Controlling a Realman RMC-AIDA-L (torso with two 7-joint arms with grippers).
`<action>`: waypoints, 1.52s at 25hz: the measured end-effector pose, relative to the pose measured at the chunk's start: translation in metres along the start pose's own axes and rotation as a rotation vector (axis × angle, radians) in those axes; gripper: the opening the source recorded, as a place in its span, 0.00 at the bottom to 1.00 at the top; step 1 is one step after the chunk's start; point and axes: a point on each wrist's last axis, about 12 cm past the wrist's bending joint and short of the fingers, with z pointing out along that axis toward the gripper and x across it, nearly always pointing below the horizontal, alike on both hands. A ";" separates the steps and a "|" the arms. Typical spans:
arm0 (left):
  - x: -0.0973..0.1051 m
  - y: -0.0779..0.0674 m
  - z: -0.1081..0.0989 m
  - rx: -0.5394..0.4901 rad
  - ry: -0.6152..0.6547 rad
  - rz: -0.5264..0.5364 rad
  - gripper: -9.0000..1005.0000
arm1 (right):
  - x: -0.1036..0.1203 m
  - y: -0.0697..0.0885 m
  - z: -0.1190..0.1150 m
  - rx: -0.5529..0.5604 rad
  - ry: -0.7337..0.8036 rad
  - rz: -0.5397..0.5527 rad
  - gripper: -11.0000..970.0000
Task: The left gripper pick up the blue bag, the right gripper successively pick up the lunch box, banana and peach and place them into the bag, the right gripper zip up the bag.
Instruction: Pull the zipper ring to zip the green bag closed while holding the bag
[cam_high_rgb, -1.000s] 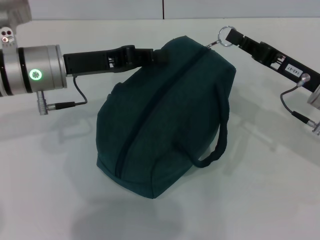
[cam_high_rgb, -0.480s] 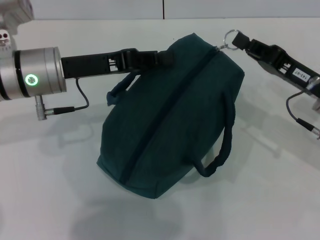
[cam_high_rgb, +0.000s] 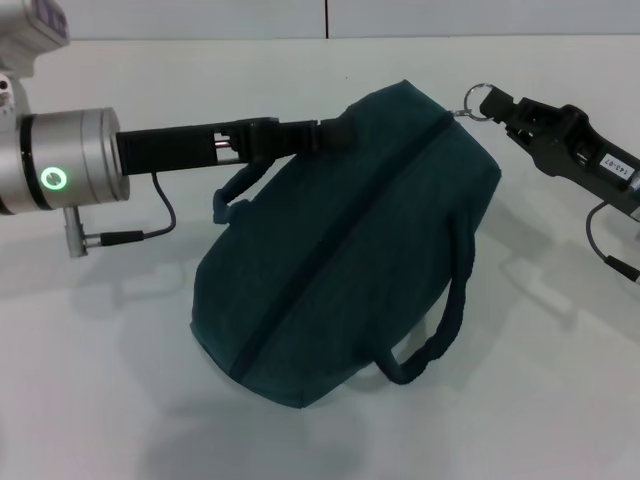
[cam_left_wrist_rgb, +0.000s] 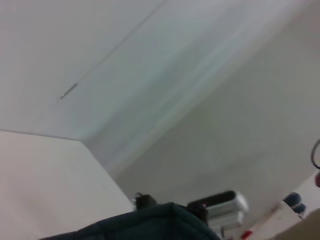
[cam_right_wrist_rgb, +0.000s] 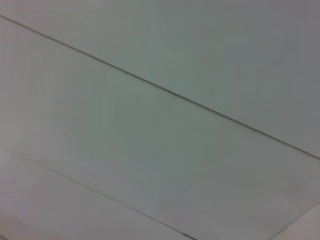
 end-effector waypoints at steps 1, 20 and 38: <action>0.001 -0.001 0.000 0.010 0.004 0.003 0.08 | 0.000 0.000 0.000 0.002 -0.001 0.002 0.02; 0.003 0.003 0.000 0.002 -0.085 0.023 0.09 | 0.002 -0.006 -0.001 0.050 0.002 -0.008 0.02; -0.021 0.029 0.056 -0.166 -0.094 0.045 0.10 | -0.019 -0.018 -0.047 0.145 -0.150 -0.088 0.58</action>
